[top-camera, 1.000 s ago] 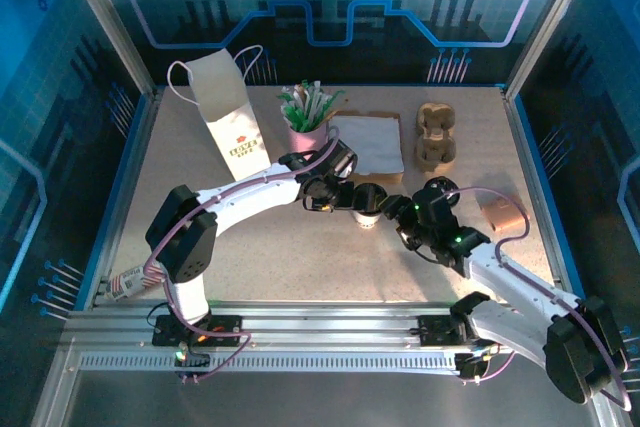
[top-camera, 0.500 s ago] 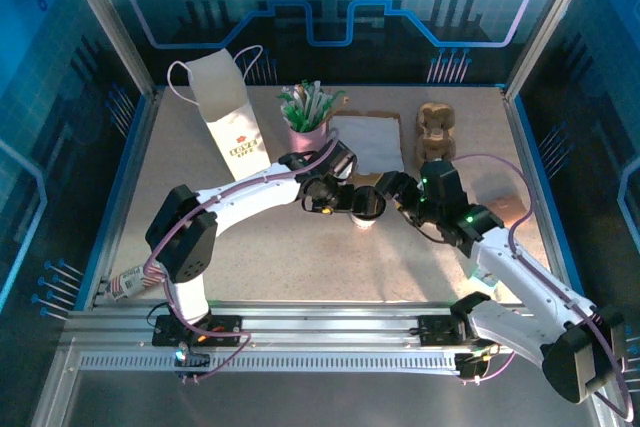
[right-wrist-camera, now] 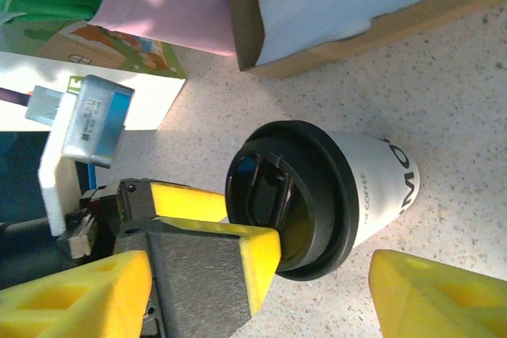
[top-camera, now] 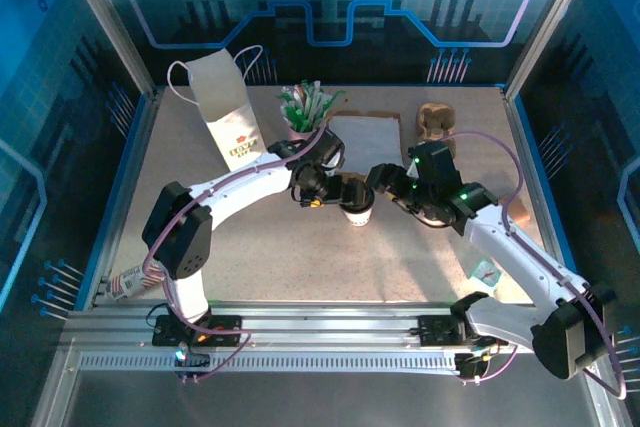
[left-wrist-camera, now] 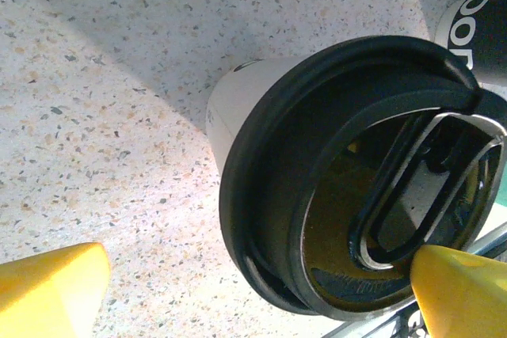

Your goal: Pack the takeout coffee

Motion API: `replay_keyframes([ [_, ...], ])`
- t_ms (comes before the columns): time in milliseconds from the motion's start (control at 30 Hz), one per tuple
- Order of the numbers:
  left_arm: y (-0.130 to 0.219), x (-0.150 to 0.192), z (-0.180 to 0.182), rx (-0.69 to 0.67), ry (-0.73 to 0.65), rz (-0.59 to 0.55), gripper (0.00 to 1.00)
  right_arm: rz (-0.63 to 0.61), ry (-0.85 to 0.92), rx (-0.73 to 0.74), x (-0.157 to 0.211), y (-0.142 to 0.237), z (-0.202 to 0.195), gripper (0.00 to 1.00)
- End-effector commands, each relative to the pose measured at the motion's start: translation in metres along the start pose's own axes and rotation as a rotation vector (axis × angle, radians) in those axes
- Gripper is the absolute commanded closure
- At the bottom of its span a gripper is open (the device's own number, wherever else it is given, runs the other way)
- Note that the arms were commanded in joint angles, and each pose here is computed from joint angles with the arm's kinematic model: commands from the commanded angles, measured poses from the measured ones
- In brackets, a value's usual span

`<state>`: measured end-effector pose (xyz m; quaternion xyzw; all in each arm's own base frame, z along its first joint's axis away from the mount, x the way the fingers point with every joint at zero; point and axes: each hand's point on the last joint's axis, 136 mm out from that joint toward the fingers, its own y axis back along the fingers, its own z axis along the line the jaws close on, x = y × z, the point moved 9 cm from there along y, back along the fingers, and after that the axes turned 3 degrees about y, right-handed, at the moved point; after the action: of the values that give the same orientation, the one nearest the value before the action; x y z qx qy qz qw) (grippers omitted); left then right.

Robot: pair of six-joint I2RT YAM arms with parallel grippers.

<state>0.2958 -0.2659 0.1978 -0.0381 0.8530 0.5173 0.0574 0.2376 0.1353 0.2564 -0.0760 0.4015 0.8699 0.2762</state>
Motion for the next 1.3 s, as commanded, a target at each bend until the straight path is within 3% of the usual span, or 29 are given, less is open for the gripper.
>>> replay_keyframes([
  [0,0.013,0.0,-0.002,0.006,-0.016,0.036,0.01,0.037,0.065,0.007,-0.002,0.004,0.005,0.27],
  [400,0.03,-0.003,-0.012,0.057,-0.036,0.015,0.01,0.04,0.123,0.04,-0.002,0.011,0.008,0.28],
  [733,0.073,0.014,0.035,0.168,0.114,-0.153,0.01,0.131,0.375,0.175,0.005,-0.004,0.035,0.28],
  [933,0.056,0.026,0.05,0.188,0.169,-0.093,0.02,0.198,0.544,0.304,0.009,-0.026,0.053,0.31],
  [1267,0.033,0.024,0.056,0.216,0.225,-0.047,0.04,0.19,0.663,0.459,0.0,-0.041,0.056,0.4],
])
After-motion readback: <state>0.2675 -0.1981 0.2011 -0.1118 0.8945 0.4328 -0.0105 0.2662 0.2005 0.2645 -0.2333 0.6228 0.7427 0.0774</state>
